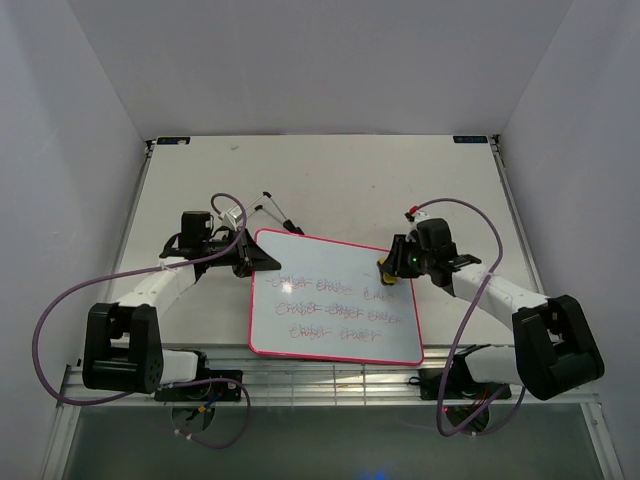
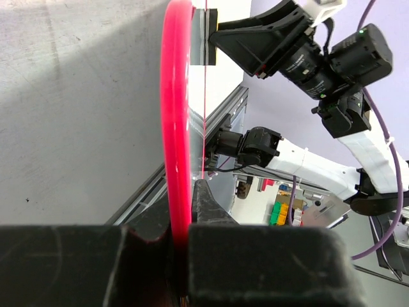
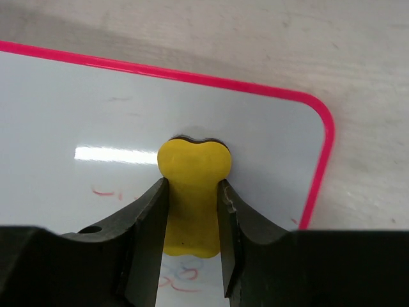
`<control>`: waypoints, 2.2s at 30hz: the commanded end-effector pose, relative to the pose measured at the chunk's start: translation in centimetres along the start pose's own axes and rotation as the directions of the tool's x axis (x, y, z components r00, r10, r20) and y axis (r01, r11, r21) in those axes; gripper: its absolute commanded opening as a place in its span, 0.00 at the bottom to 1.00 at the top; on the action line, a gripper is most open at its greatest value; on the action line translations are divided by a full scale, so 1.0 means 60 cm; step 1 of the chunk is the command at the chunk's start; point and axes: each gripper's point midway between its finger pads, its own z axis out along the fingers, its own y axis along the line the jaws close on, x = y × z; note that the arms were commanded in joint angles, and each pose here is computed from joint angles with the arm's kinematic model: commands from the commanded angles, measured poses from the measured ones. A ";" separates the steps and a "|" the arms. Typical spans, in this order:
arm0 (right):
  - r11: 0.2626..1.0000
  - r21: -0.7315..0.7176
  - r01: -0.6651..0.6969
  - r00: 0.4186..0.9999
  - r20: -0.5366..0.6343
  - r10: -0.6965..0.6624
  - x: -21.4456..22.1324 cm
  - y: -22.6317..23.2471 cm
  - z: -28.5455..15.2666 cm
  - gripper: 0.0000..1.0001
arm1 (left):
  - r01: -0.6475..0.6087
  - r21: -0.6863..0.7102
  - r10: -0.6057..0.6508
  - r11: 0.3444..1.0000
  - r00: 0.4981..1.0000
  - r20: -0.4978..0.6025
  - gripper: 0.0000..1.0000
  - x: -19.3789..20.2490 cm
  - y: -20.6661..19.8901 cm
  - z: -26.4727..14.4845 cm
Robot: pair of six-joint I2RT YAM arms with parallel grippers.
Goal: Erase the whiteboard
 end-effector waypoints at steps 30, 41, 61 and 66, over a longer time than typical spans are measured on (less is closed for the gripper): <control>0.948 0.177 -0.264 0.929 -0.219 0.299 0.127 -0.080 -0.026 0.26 | -0.147 -0.128 0.167 0.981 0.972 0.163 0.00 -0.056 0.013 -0.010; 0.936 0.243 -0.256 0.924 -0.224 0.311 0.126 -0.121 -0.031 0.25 | -0.103 -0.140 0.129 0.985 0.973 0.191 0.00 -0.063 0.027 -0.018; 0.958 -0.202 0.202 0.937 -0.245 -0.249 0.103 0.302 0.014 0.25 | -0.048 -0.169 0.091 0.984 0.962 0.257 0.00 -0.070 0.040 -0.020; 0.997 -0.010 0.074 0.938 -0.340 -0.073 0.147 0.120 -0.002 0.25 | -0.041 -0.187 0.093 0.982 0.956 0.277 0.00 -0.078 0.041 -0.025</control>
